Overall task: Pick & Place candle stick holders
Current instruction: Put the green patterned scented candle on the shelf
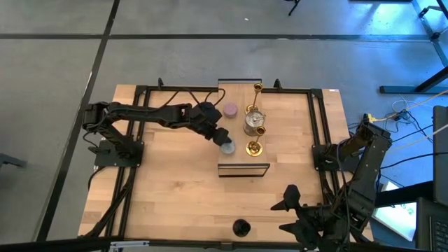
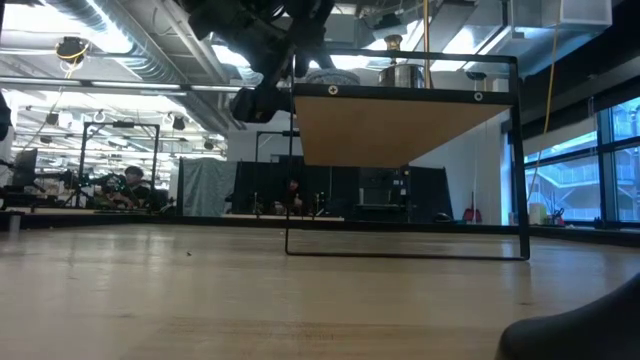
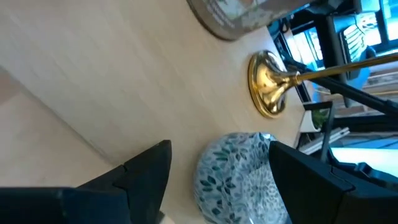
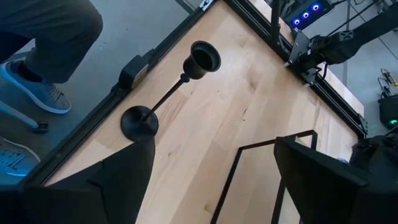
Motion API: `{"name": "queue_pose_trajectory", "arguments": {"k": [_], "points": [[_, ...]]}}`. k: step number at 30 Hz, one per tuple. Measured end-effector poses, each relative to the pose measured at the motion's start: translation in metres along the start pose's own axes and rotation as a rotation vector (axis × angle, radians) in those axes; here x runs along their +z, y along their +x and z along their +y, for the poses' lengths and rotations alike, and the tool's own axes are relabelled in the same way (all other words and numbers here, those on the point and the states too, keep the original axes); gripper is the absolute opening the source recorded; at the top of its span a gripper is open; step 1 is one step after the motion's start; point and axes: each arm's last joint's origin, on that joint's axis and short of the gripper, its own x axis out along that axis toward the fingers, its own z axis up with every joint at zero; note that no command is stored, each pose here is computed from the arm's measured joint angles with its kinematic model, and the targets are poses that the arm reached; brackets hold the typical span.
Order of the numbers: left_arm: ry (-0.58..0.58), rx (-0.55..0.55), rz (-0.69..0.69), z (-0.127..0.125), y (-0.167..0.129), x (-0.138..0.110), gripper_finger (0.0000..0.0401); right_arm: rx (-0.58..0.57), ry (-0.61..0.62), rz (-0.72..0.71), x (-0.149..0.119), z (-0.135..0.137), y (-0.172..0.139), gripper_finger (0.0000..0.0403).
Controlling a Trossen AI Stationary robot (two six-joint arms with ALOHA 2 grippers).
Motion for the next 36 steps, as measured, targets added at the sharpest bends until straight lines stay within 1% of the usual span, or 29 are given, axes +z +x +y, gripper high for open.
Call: {"name": "queue_pose_trajectory", "arguments": {"k": [7, 12, 15, 18, 22, 24, 25, 27, 30, 31, 34, 36], "points": [[0.044, -0.007, -0.060, -0.006, -0.012, 0.001, 0.0265, 0.000, 0.000, 0.000, 0.000, 0.000, 0.000, 0.0332], [0.096, -0.031, -0.113, -0.018, -0.031, -0.002, 0.0265, 0.001, 0.001, 0.000, 0.000, 0.000, 0.000, 0.0332], [0.163, -0.035, -0.095, -0.025, -0.044, -0.011, 0.0264, 0.017, 0.001, 0.002, 0.000, 0.001, 0.000, 0.0332], [0.258, 0.040, -0.067, -0.028, -0.057, -0.027, 0.0250, 0.020, 0.004, 0.006, -0.001, 0.001, 0.000, 0.0332], [0.418, 0.234, -0.075, -0.028, -0.067, -0.050, 0.0212, 0.020, 0.004, 0.008, -0.001, 0.001, 0.000, 0.0332], [0.502, 0.295, -0.096, -0.032, -0.067, -0.063, 0.0182, 0.019, 0.004, 0.008, -0.001, 0.001, 0.000, 0.0332], [0.541, 0.305, -0.105, -0.034, -0.066, -0.069, 0.0165, 0.020, 0.004, 0.010, -0.001, 0.001, 0.000, 0.0332], [0.615, 0.304, -0.132, -0.036, -0.061, -0.081, 0.0120, 0.019, 0.002, 0.017, -0.002, 0.001, 0.000, 0.0332], [0.703, 0.309, -0.177, -0.028, -0.049, -0.099, 0.0038, 0.051, -0.002, 0.022, -0.002, 0.002, 0.000, 0.0332], [0.731, 0.294, -0.199, -0.024, -0.044, -0.105, 0.0020, 0.071, -0.014, 0.020, -0.002, 0.003, 0.001, 0.0332], [0.800, 0.229, -0.258, -0.009, -0.033, -0.122, 0.0009, 0.118, -0.054, -0.037, -0.002, 0.009, 0.006, 0.0332], [0.832, 0.178, -0.331, -0.001, -0.031, -0.130, 0.0005, 0.170, -0.070, -0.098, -0.001, 0.009, 0.006, 0.0332]]}}
